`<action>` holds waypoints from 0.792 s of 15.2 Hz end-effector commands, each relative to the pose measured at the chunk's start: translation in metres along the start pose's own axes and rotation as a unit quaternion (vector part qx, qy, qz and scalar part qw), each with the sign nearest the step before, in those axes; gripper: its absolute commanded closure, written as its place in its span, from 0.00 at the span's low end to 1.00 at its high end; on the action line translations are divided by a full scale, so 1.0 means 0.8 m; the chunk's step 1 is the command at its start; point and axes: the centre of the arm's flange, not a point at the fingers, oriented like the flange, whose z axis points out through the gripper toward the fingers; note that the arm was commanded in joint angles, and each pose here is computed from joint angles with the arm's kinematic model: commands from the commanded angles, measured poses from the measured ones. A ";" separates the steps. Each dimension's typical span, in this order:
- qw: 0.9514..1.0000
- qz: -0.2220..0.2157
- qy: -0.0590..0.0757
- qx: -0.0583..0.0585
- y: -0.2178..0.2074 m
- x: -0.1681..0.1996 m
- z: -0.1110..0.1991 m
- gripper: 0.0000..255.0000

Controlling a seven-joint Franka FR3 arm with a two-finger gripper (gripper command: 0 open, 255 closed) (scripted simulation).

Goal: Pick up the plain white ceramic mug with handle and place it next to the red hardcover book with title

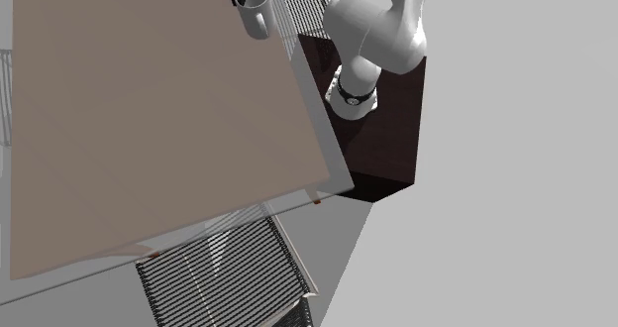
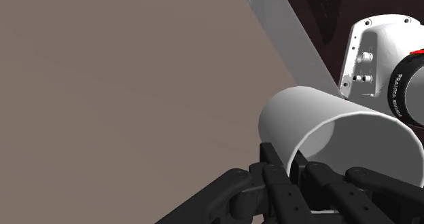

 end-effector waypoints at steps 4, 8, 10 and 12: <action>1.000 0.000 -0.001 0.000 0.040 -0.072 0.003 1.00; 1.000 0.000 -0.001 0.000 0.074 -0.129 0.006 1.00; 1.000 0.000 -0.001 0.000 0.091 -0.157 0.008 1.00; 1.000 0.000 -0.001 0.000 0.108 -0.185 0.009 1.00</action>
